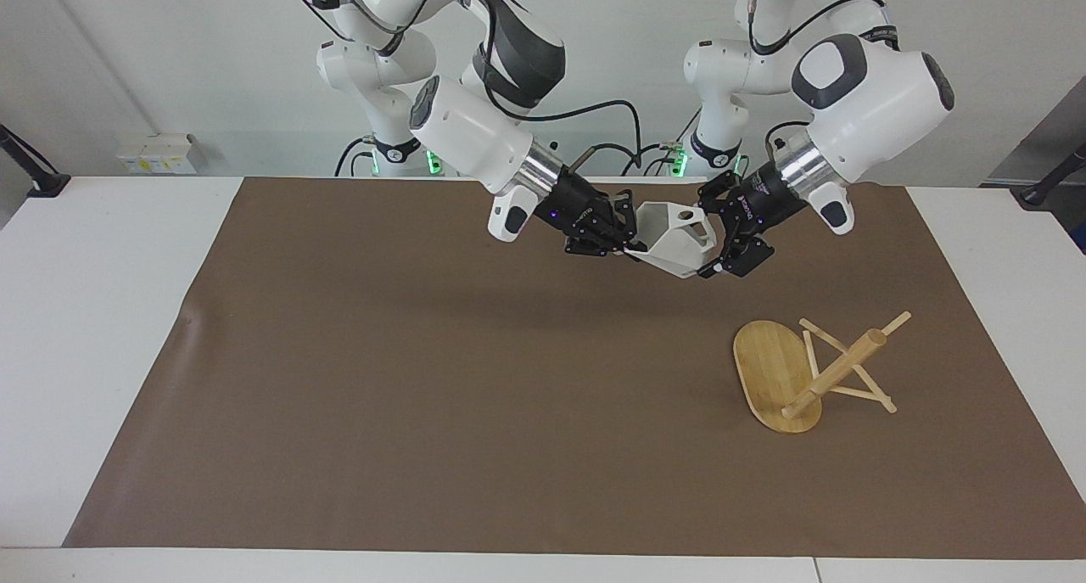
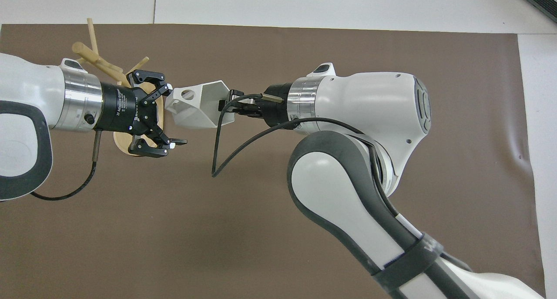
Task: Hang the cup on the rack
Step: 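Close the left gripper on the mug held by the right gripper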
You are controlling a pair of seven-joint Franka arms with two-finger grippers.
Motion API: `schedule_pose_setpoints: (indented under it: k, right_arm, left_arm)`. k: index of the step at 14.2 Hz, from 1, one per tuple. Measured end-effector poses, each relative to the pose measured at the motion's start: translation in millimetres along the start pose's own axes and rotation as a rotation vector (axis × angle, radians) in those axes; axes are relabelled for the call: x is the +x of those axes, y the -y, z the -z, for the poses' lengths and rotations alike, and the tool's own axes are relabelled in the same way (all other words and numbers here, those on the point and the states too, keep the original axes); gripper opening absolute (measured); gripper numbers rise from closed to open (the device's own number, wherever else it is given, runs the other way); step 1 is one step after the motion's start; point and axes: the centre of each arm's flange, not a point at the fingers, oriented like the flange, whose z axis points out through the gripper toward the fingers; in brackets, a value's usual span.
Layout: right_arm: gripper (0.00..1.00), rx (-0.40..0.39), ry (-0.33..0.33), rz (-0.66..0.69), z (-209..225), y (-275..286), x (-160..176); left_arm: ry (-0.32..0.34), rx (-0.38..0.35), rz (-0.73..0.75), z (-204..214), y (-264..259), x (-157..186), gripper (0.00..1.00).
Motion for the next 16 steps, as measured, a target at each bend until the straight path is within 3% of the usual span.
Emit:
schedule_pose_setpoints:
  k: [16]
  right_arm:
    - [0.06,0.000,0.002,0.000,-0.7,0.3,-0.5]
  left_arm:
    - [0.058,0.003,0.094,-5.6,-0.2,-6.3,1.00]
